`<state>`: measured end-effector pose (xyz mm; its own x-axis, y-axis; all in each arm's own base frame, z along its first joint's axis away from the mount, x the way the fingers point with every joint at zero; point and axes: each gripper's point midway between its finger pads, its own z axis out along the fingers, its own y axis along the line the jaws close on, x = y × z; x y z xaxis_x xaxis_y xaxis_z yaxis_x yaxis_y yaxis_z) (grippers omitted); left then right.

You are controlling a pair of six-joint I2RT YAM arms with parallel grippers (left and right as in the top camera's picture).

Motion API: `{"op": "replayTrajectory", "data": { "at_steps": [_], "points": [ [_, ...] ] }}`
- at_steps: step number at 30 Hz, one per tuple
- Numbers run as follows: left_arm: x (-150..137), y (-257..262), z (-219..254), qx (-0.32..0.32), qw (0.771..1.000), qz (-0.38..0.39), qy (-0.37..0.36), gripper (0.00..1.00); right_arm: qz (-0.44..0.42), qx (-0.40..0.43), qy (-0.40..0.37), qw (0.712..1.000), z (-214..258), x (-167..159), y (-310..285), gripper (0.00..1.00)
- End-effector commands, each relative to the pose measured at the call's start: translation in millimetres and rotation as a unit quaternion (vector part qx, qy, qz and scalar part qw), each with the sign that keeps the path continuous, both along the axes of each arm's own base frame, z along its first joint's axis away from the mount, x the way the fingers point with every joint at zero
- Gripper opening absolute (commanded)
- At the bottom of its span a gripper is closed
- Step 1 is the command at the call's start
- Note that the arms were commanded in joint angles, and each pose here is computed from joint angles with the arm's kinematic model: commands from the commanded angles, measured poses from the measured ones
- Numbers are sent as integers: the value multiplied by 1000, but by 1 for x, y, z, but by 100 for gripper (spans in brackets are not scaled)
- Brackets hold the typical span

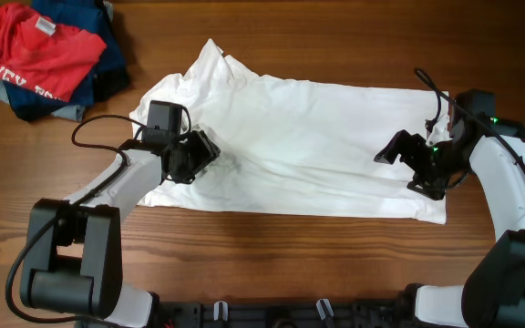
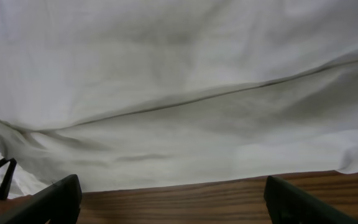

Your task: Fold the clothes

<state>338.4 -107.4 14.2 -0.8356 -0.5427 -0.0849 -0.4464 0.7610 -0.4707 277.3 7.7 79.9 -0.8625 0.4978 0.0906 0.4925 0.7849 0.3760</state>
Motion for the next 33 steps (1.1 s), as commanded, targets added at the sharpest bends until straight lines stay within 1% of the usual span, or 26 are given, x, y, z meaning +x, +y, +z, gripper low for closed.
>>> {"op": "replayTrajectory", "data": {
  "at_steps": [1,2,3,4,6,12,15,17,20,21,22,23,24,25,26,28,29,33],
  "points": [
    [1,0,-2,4,1000,0,1,50,1,-9,-8,1000,4,3,-2,95],
    [2,0,-2,4,1000,0,0,47,1,-9,-8,1000,4,3,-2,95],
    [2,0,-1,4,1000,0,0,40,1,-10,-8,1000,4,3,-2,95],
    [3,-1,-1,4,1000,0,-2,36,1,-11,-8,1000,4,3,-3,95],
    [5,-1,1,3,1000,0,-4,25,1,-15,-7,1000,3,2,-4,95],
    [14,-3,7,-3,1000,-1,-23,4,0,-16,-6,1000,3,2,-4,95],
    [28,-6,14,-9,998,-1,-56,4,-1,-16,-6,1000,3,2,-4,95],
    [43,-9,24,-16,996,1,-93,4,-1,-16,-5,1000,3,2,-4,95],
    [62,-12,38,-36,990,23,-132,4,-2,-16,-4,1000,1,1,-4,95],
    [68,-13,43,-42,988,28,-145,11,-2,-15,-4,1000,0,1,-4,95],
    [70,-13,45,-45,987,31,-150,15,-2,-15,-2,1000,-1,0,-4,95],
    [72,-13,47,-46,986,31,-155,32,-2,-15,-1,1000,-2,-1,-3,95],
    [73,-13,47,-45,986,31,-156,63,-2,-15,-1,1000,-4,-2,-3,95],
    [73,-12,46,-42,986,32,-156,90,-2,-15,0,1000,-5,-3,-3,95],
    [72,-11,45,-38,987,34,-152,99,-2,-15,1,1000,-6,-3,-3,95],
    [66,-5,38,-25,990,41,-135,99,-2,-14,2,1000,-8,-4,-3,95],
    [58,1,29,-8,992,48,-114,100,-2,-14,2,1000,-8,-4,-3,95],
    [35,11,11,22,997,56,-54,99,-3,-14,5,1000,-8,-5,-3,95]
  ]
}}
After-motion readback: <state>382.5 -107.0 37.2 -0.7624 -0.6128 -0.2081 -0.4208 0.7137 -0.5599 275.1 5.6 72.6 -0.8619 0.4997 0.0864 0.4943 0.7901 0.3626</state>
